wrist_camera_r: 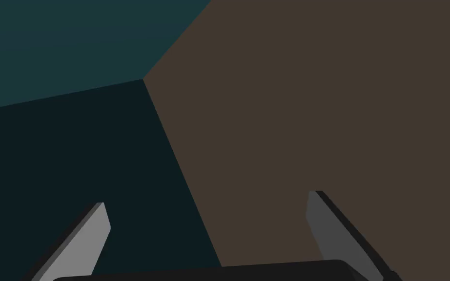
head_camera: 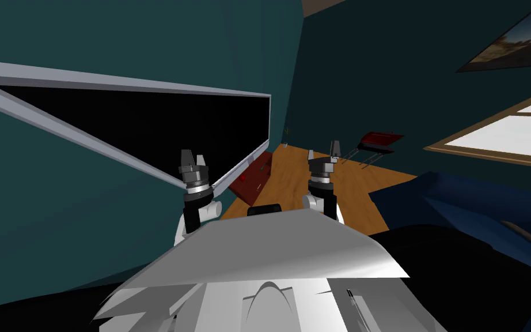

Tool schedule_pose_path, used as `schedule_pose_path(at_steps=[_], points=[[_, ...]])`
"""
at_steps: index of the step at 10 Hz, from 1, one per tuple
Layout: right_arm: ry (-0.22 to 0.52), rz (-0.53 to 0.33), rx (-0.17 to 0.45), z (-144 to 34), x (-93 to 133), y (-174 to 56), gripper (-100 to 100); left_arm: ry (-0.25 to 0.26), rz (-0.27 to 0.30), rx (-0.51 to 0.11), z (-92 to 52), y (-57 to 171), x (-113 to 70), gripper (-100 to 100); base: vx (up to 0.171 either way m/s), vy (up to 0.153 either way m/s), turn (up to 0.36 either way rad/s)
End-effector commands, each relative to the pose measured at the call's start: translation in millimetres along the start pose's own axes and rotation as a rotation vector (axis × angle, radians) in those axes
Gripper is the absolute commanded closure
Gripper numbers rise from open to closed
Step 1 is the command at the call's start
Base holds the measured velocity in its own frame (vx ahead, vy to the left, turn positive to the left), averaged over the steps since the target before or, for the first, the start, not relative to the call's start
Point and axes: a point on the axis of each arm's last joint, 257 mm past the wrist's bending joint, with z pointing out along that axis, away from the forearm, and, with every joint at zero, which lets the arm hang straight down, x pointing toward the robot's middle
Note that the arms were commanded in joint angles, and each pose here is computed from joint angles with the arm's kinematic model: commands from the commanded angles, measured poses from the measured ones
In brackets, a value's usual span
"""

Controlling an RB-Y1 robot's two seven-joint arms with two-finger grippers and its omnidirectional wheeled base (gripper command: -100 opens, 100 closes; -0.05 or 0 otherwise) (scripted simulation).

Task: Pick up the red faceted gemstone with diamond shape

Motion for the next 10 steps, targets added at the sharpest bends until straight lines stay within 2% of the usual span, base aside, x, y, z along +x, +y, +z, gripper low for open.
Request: schedule_pose_path(at_steps=[1, 5, 6, 8, 9, 10], points=[[0.0, 0.0, 0.0, 0.0, 0, 0, 0, 0.019, 0.016, -0.042, -3.4, 12, 1.4, -100, -0.011, -0.005, -0.066], [0.0, 0.0, 0.0, 0.0, 0, 0, 0, 0.059, 0.062, -0.179, -18.4, 52, 2.1, -100, -0.027, -0.015, -0.09], [0.0, 0.0, 0.0, 0.0, 0, 0, 0, 0.06, 0.062, -0.187, -18.8, 54, 2.3, -100, -0.024, -0.012, -0.026], [0.0, 0.0, 0.0, 0.0, 0, 0, 0, 0.079, 0.091, -0.284, -32.4, 81, 0.7, -100, -0.019, -0.015, -0.105], [0.0, 0.0, 0.0, 0.0, 0, 0, 0, 0.079, 0.092, -0.289, -32.8, 82, 0.8, -100, -0.018, -0.011, -0.04], [0.0, 0.0, 0.0, 0.0, 0, 0, 0, 0.088, 0.107, -0.339, -41.2, 96, -0.7, -100, -0.016, -0.014, -0.079]])
